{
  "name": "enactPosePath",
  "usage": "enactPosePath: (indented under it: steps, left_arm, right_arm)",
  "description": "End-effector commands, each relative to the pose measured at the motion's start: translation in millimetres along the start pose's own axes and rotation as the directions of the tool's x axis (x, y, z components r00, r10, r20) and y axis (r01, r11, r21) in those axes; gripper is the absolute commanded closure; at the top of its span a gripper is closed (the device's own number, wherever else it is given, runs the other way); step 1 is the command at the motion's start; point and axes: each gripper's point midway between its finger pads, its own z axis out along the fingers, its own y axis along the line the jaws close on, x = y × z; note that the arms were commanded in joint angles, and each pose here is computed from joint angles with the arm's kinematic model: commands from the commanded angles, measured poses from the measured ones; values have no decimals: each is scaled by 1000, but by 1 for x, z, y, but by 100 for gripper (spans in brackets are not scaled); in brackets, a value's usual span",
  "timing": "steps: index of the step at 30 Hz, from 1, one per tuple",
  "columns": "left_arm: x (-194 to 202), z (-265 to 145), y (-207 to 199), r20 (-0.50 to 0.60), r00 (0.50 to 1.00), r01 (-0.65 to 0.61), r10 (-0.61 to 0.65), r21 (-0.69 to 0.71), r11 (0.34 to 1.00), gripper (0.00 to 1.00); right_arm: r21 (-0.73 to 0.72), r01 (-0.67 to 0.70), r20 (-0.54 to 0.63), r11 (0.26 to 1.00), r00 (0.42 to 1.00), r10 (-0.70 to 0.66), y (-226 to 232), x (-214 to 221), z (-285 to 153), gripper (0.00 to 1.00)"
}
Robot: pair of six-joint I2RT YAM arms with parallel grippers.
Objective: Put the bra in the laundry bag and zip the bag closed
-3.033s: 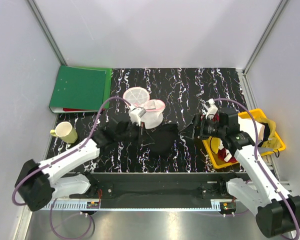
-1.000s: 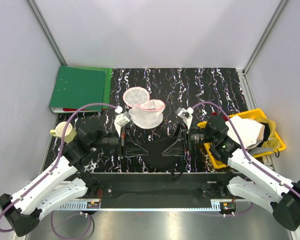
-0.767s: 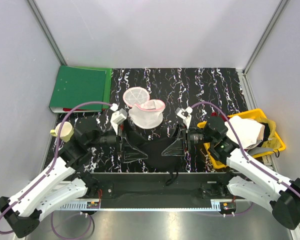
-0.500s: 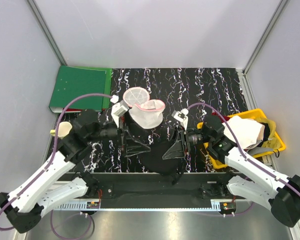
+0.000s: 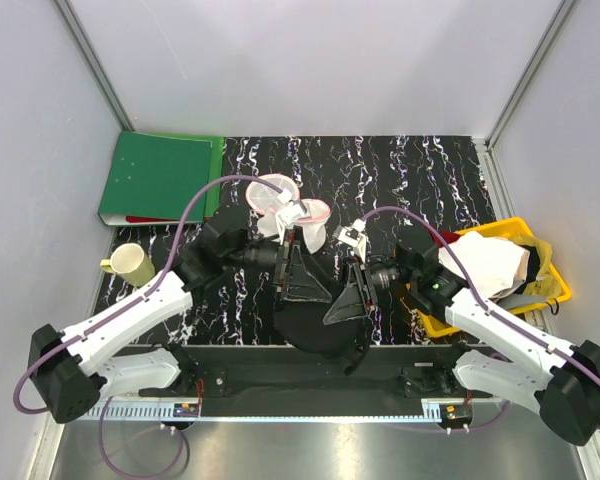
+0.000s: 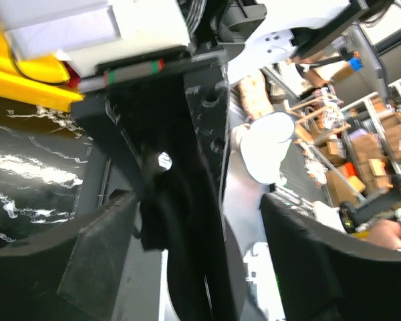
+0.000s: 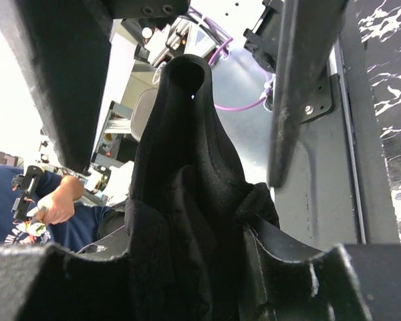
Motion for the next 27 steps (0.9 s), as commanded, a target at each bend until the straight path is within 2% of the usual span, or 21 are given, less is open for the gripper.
enactPosePath:
  steps: [1,5,7,10,13,14,16,17,19,20,21,24,27]
  left_arm:
    - [-9,9,-21,3,1000,-28,28,108,994,35]
    - [-3,11,-24,-25,1000,-12,15,127,992,49]
    - [3,11,-25,-33,999,-8,13,131,991,51]
    - [6,11,-24,-43,999,0,6,135,991,70]
    - [6,12,-30,-50,999,-4,12,150,989,94]
    - [4,10,-34,-44,999,-14,21,158,987,100]
    - [0,7,-37,-27,999,-30,34,150,988,100]
    - [1,5,-29,-28,1000,-4,7,98,995,100]
    - [-10,-8,-23,22,999,-43,42,14,999,100]
    - [-9,-15,-9,31,1000,0,2,-63,998,100]
    - [-17,-30,2,83,997,21,-12,-114,993,100]
    - [-18,-54,21,136,989,85,-64,-154,984,100]
    - [-14,-72,29,149,987,87,-58,-197,976,100]
  right_arm:
    - [-32,69,-9,997,998,-70,14,-11,4,100]
    - [-27,92,1,995,996,-92,18,-13,4,100]
    - [-27,91,3,995,996,-91,19,-14,4,100]
    - [-28,99,5,995,995,-99,21,-15,5,100]
    - [-28,103,7,994,995,-103,23,-16,6,100]
    - [-22,103,11,994,995,-103,23,-17,6,91]
    - [-8,94,11,996,995,-94,20,-17,6,72]
    - [19,79,7,997,997,-79,16,-16,5,61]
    - [70,73,8,995,997,-74,9,-14,3,45]
    - [121,78,28,990,996,-82,2,-13,1,35]
    - [159,64,38,985,997,-71,-3,-10,-2,19]
    - [274,61,107,960,990,-93,-19,-10,-10,0]
    - [393,25,166,919,981,-97,-35,-13,-21,0]
